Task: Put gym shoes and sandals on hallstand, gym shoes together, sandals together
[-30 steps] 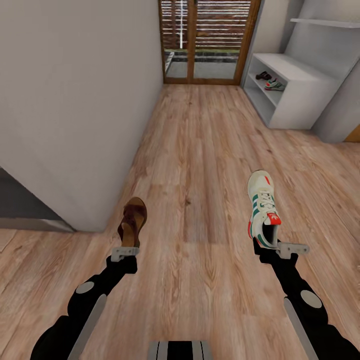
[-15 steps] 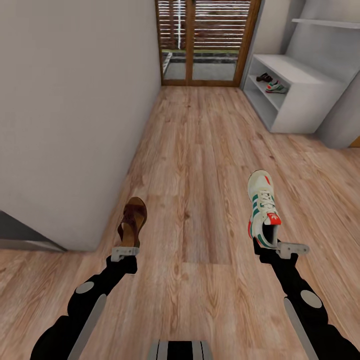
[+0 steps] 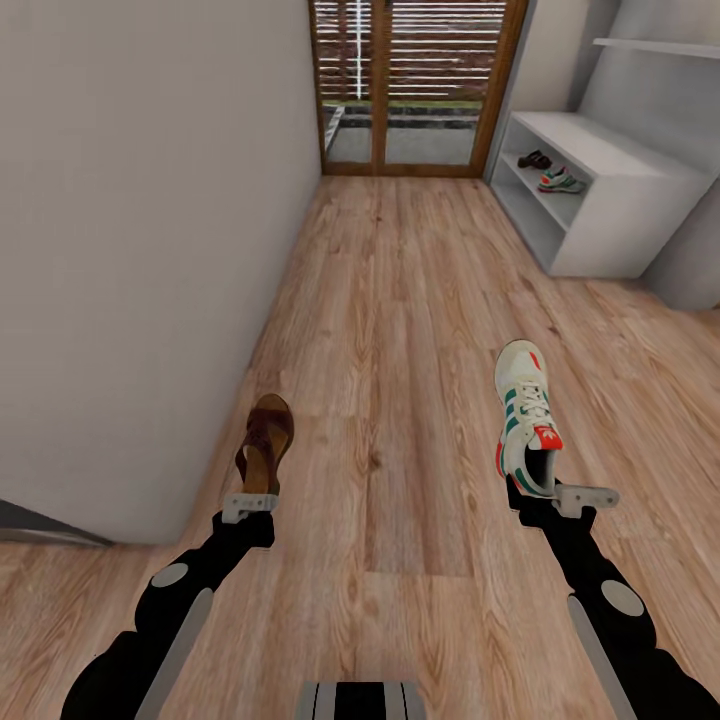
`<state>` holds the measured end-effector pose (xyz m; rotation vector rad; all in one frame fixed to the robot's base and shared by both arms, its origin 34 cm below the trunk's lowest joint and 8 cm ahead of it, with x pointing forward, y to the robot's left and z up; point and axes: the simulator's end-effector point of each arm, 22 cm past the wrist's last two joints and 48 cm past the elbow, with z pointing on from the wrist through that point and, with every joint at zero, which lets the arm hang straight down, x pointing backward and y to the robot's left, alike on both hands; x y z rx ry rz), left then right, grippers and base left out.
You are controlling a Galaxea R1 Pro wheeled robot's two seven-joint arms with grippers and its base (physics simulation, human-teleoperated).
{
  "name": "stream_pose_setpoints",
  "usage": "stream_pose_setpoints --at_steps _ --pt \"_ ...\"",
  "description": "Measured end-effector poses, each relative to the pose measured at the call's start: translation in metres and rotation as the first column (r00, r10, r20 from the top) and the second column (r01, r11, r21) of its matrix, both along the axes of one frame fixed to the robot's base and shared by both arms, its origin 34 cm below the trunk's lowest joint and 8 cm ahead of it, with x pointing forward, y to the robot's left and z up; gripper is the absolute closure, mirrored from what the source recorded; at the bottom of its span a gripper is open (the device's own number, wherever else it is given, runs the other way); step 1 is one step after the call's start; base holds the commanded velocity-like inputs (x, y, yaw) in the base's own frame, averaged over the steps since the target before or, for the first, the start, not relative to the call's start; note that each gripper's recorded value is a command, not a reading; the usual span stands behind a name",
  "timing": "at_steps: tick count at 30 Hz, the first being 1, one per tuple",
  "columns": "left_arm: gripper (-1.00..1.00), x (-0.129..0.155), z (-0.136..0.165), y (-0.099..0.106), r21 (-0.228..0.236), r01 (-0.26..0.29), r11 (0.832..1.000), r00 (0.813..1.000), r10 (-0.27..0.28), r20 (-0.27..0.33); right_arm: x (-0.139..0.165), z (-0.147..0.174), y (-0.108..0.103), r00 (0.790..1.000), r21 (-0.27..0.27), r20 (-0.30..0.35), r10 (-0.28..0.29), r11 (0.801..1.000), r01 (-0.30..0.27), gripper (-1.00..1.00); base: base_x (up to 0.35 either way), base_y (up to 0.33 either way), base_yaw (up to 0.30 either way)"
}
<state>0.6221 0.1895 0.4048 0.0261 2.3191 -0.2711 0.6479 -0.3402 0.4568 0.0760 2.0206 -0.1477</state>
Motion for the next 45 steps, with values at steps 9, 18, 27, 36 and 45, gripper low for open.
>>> stream_pose_setpoints --at_steps 9,18,27,36,45 --pt "1.0 0.0 0.0 0.0 0.0 0.0 1.0 1.0 0.0 0.0 -0.0001 -0.0002 0.0 1.0 0.0 -0.001 0.0 1.0 0.0 1.0 0.333 0.0 0.0" --pt "1.0 -0.0001 -0.0003 0.0 0.0 0.0 1.0 1.0 0.0 -0.001 0.0 0.0 0.0001 1.0 0.0 0.0 0.0 1.0 0.0 1.0 0.333 0.0 0.0" --pt "1.0 -0.0001 -0.0003 0.0 0.0 0.0 1.0 1.0 0.0 -0.001 0.0 0.0 0.0 1.0 0.0 0.0 0.0 1.0 0.0 1.0 0.333 0.0 0.0" --pt "1.0 -0.0002 -0.0004 0.0 0.0 0.0 1.0 1.0 0.0 -0.001 -0.0001 0.0 0.0 1.0 0.0 0.0 0.0 1.0 0.0 1.0 0.333 0.0 0.0" --pt "1.0 -0.0001 -0.0002 0.0 0.0 0.0 1.0 1.0 0.0 0.0 -0.0001 -0.0001 0.0 1.0 0.0 0.0 0.0 1.0 0.0 1.0 0.333 0.0 0.0"
